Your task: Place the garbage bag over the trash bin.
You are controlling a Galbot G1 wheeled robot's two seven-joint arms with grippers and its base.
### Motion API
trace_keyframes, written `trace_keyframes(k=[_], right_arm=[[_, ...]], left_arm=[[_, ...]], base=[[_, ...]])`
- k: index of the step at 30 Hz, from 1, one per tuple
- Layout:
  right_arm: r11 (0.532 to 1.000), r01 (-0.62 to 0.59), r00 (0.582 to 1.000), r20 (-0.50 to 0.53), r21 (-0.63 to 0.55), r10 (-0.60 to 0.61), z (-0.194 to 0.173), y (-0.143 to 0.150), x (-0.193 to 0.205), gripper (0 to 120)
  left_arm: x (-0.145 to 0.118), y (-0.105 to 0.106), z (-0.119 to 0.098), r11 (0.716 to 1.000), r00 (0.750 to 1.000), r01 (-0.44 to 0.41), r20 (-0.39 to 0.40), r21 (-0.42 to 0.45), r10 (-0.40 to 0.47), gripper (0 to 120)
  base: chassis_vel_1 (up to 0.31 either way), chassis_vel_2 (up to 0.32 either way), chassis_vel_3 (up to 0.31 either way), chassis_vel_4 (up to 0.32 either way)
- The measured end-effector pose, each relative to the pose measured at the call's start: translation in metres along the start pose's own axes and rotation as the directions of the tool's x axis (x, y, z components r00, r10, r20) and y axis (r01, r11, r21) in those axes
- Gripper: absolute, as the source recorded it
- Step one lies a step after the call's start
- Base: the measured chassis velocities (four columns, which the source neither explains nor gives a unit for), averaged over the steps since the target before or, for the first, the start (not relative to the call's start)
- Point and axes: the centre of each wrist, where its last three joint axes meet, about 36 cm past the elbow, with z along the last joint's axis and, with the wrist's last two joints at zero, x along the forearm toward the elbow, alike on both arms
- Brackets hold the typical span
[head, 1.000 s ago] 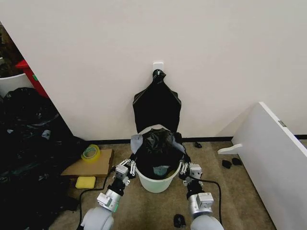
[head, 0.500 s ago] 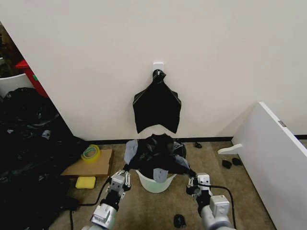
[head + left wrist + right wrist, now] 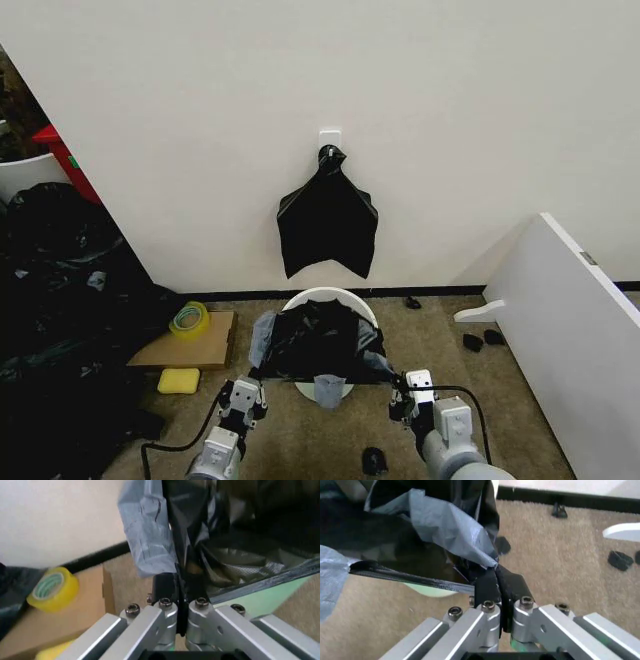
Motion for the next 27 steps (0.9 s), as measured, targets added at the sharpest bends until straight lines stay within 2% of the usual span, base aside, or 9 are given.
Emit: trace_keyframes(k=[5,12,27], right_arm=[[0.999,-0.016,0.999,-0.038,0.038,0.017,0.002,-0.002,-0.007,0],[0.996,-0.069,0.995,-0.073,0.058,0.074,0.012,-0.01,-0.048,0],[0.995,-0.084,0.993,-0.077,0.047,0.088,0.016,-0.01,-0.087,0]], left_arm=[[-0.012,-0.001,0.004,1.0,1.0,0.01,-0.018,-0.02,-0.01,0],[-0.036,-0.008,0.016,0.999,0.999,0.031,-0.038,-0.01,-0.031,0],[-0.057,-0.014,0.034,0.999,0.997,0.041,-0.073,-0.002,-0.041,0]], base=[[0.0,0.0,0.0,0.0],[0.0,0.0,0.0,0.0],[0.0,0.0,0.0,0.0]])
